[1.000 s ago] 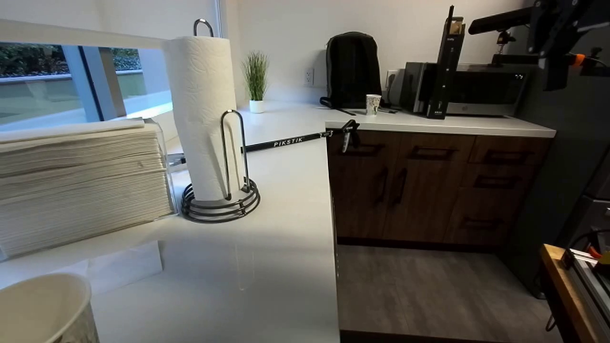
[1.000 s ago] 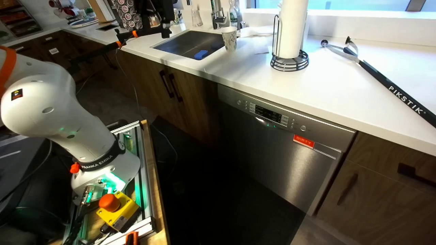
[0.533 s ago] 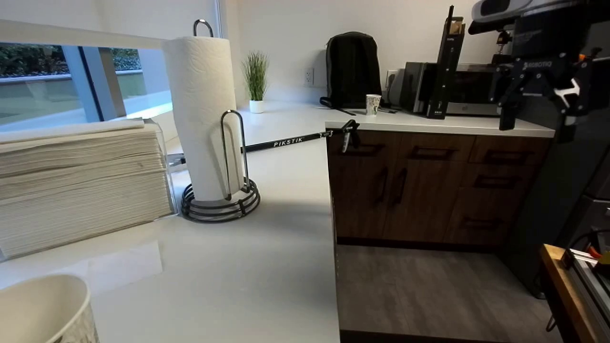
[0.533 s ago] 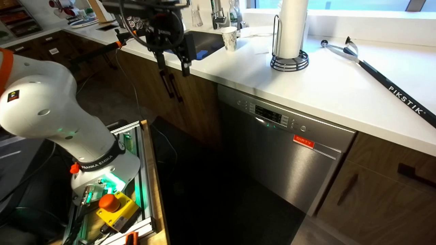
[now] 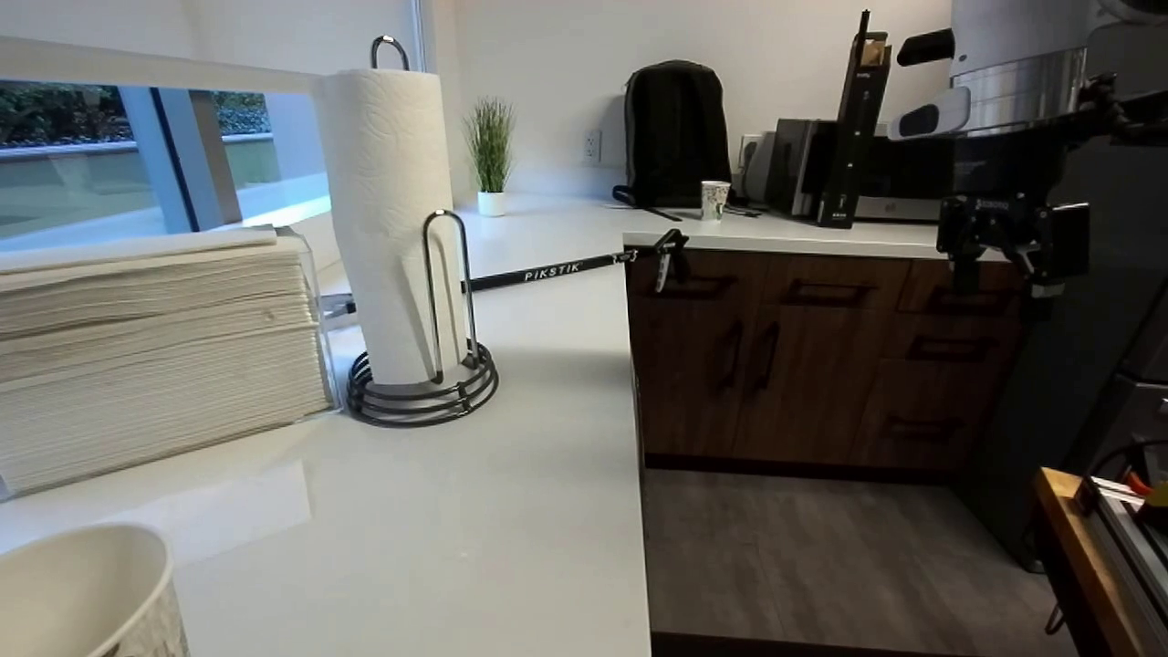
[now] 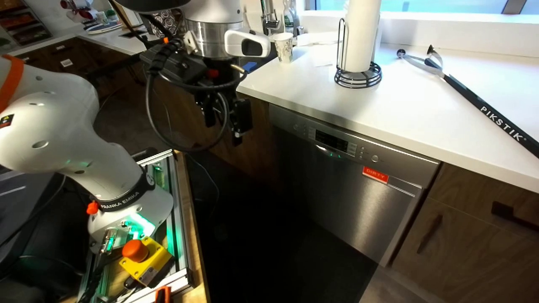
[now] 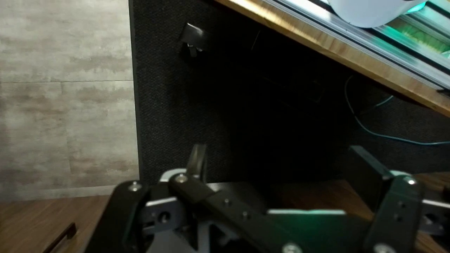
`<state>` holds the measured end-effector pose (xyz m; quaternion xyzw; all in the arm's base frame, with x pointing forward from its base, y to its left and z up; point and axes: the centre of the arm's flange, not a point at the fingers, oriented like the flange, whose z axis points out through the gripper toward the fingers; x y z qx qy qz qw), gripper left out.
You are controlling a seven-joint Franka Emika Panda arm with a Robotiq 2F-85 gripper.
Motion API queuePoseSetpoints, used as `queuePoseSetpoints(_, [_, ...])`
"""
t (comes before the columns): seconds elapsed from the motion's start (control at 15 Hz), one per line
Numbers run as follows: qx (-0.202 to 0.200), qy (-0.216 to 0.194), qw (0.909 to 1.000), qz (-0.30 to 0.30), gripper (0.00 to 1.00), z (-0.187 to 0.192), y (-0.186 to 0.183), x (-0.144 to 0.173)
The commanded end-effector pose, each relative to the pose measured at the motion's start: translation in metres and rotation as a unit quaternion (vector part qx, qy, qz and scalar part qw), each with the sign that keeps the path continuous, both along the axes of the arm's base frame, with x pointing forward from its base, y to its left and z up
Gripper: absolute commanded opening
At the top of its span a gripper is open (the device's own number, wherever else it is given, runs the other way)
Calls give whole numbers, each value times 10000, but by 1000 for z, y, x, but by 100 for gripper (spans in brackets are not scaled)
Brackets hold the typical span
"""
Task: Press a button on the washing machine control pad
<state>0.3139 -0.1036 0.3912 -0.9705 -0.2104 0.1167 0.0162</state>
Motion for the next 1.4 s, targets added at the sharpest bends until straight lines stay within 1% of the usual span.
queuePoseSetpoints(0.0, [-10, 7, 10000, -15, 100, 0, 1, 0])
queuePoseSetpoints(0.2, [-21, 5, 10000, -29, 100, 0, 1, 1])
queuePoseSetpoints(0.33, [-311, 13, 9991, -274, 100, -15, -13, 9])
queuePoseSetpoints(0.4, [-227, -46, 9992, -329, 100, -22, -23, 13])
queuePoseSetpoints(0.53, [-263, -467, 9978, -381, 100, -39, -41, 24])
queuePoseSetpoints(0.6, [-315, -793, 9958, -330, 100, -50, -51, 30])
queuePoseSetpoints(0.67, [-185, -1091, 9936, -245, 100, -61, -60, 35])
queuePoseSetpoints(0.73, [-223, -1293, 9909, -292, 100, -71, -67, 40])
queuePoseSetpoints(0.8, [-96, -1542, 9873, -361, 100, -82, -74, 45])
queuePoseSetpoints(0.87, [-110, -1711, 9845, -364, 100, -90, -80, 48])
queuePoseSetpoints(1.0, [190, -1972, 9794, -399, 100, -110, -94, 54])
queuePoseSetpoints(1.07, [253, -2073, 9769, -450, 100, -122, -104, 57])
queuePoseSetpoints(1.13, [263, -2153, 9749, -495, 80, -133, -115, 60])
queuePoseSetpoints(1.27, [277, -2283, 9714, -595, 66, -153, -133, 67])
queuePoseSetpoints(1.33, [289, -2365, 9691, -641, 56, -159, -139, 73])
